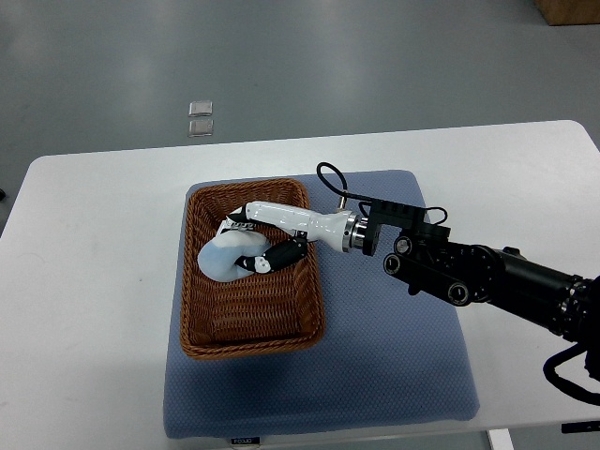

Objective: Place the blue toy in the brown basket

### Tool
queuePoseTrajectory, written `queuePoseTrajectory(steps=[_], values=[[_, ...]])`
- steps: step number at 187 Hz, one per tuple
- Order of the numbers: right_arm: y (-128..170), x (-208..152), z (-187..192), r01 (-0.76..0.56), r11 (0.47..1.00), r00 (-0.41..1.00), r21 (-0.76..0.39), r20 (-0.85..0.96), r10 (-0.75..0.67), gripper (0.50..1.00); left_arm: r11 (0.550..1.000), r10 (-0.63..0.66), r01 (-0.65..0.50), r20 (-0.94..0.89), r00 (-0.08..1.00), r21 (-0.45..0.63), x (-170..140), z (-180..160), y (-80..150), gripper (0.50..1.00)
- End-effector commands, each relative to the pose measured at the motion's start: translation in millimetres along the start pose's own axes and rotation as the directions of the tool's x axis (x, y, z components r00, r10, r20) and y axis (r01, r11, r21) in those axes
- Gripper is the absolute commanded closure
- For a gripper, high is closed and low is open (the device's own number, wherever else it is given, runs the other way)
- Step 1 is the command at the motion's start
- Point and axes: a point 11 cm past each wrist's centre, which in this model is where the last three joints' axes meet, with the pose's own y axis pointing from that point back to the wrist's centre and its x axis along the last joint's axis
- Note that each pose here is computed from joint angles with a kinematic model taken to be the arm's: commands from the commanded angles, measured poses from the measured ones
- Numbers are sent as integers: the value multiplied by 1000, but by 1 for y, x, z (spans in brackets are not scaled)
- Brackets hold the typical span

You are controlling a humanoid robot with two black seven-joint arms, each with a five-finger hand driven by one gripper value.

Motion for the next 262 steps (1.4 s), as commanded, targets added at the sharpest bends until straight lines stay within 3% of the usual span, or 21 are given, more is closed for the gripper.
queuePoseTrajectory(steps=[1,17,27,59,78,91,145,192,227,262], values=[[2,-3,3,-15,1000,1000,-5,9,15,736,1000,0,0,0,1000,0,0,0,0,500],[4,-4,6,-22,1000,1000,-12,12,22,697,1000,0,0,0,1000,0,0,0,0,500],[4,-4,6,-27,1000,999,-11,18,28,640,1000,0,0,0,1000,0,0,0,0,500],[7,1,7,-52,999,996,-11,70,53,640,1000,0,0,0,1000,0,0,0,0,500],[11,9,12,-80,996,976,-42,198,87,638,1000,0,0,0,1000,0,0,0,0,500],[15,17,15,-112,991,945,-68,302,128,591,1000,0,0,0,1000,0,0,0,0,500],[39,64,23,-248,963,816,-105,513,266,589,1000,0,0,0,1000,0,0,0,0,500],[72,60,62,-276,913,484,-302,777,403,589,1000,0,0,0,1000,0,0,0,0,500],[93,55,86,-257,879,229,-402,858,460,589,1000,0,0,0,1000,0,0,0,0,500],[114,67,93,-283,856,216,-432,841,496,589,1000,0,0,0,1000,0,0,0,0,500]])
